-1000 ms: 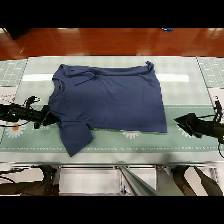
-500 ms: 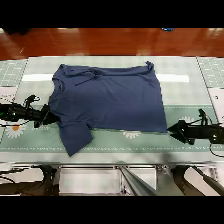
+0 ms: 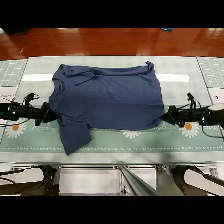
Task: Fold the shirts.
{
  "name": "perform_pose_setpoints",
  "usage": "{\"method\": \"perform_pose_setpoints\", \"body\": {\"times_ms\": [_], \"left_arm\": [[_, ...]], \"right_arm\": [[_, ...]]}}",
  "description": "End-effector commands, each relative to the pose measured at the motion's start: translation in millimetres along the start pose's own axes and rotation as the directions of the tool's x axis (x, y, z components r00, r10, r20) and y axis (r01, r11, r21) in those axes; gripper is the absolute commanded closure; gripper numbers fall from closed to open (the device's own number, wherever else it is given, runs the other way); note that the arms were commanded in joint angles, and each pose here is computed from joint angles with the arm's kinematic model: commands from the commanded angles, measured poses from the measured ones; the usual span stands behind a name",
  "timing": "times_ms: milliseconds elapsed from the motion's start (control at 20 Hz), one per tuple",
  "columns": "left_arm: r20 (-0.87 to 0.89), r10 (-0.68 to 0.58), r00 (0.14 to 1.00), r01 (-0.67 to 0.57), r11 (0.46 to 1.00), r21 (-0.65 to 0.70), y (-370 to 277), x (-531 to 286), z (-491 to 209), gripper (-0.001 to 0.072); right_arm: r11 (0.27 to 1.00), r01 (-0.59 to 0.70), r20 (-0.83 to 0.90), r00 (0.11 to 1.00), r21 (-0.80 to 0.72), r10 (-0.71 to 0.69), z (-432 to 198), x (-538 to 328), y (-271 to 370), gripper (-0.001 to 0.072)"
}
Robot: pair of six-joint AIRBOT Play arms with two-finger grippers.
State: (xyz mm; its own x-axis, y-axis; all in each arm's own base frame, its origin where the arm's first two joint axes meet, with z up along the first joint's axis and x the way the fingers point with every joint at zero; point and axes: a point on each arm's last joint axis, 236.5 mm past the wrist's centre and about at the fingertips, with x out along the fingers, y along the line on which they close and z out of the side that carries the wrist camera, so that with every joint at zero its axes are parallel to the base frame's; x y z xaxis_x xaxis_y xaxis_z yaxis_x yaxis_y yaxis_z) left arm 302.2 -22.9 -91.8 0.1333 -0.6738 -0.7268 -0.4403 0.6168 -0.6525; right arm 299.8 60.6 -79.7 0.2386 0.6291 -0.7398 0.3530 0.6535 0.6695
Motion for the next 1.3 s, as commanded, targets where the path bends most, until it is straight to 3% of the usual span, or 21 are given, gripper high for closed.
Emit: {"method": "perform_pose_setpoints", "body": {"times_ms": [0, 100, 200, 350, 450, 600, 800, 950, 1100, 1250], "left_arm": [[0.111, -0.148, 0.983, 0.138, 0.986, 0.099, -57, -29, 21, 0.0677], [0.237, -0.359, 0.902, 0.295, 0.918, 0.266, -136, -81, 40, 0.0677], [0.334, -0.591, 0.734, 0.414, 0.78, 0.469, -230, -163, 43, 0.0677], [0.386, -0.709, 0.591, 0.293, 0.634, 0.716, -323, -262, 10, 0.0677], [0.418, -0.728, 0.543, 0.159, 0.579, 0.8, -363, -313, -23, 0.0678], [0.576, -0.649, 0.497, -0.141, 0.595, 0.791, -386, -368, -64, 0.0678], [0.694, -0.623, 0.361, -0.416, 0.558, 0.718, -399, -418, -142, 0.0677], [0.762, -0.585, 0.279, -0.565, 0.541, 0.623, -386, -429, -198, 0.0677], [0.798, -0.591, 0.121, -0.651, 0.56, 0.513, -374, -453, -259, 0.0677], [0.825, -0.563, 0.035, -0.667, 0.602, 0.439, -347, -466, -296, 0.0677]], "right_arm": [[0.989, -0.04, 0.006, 0.999, -0.143, 0.041, 19, -28, 47, 0.069], [0.968, 0.003, 0.137, 0.99, -0.252, 0.033, 53, -72, 84, 0.0691], [0.923, 0.042, 0.294, 0.952, -0.383, 0.079, 84, -133, 142, 0.069], [0.809, 0.134, 0.509, 0.831, -0.573, 0.223, 97, -243, 245, 0.0691], [0.727, 0.25, 0.623, 0.723, -0.64, 0.299, 81, -314, 299, 0.0691], [0.647, 0.425, 0.75, 0.545, -0.633, 0.375, 36, -403, 348, 0.0691], [0.637, 0.601, 0.876, 0.342, -0.482, 0.341, -29, -473, 345, 0.0691], [0.647, 0.667, 0.929, 0.294, -0.369, 0.226, -66, -487, 312, 0.069], [0.668, 0.686, 0.955, 0.254, -0.288, 0.151, -98, -492, 285, 0.069], [0.667, 0.687, 0.953, 0.27, -0.289, 0.135, -117, -479, 269, 0.069]]}}
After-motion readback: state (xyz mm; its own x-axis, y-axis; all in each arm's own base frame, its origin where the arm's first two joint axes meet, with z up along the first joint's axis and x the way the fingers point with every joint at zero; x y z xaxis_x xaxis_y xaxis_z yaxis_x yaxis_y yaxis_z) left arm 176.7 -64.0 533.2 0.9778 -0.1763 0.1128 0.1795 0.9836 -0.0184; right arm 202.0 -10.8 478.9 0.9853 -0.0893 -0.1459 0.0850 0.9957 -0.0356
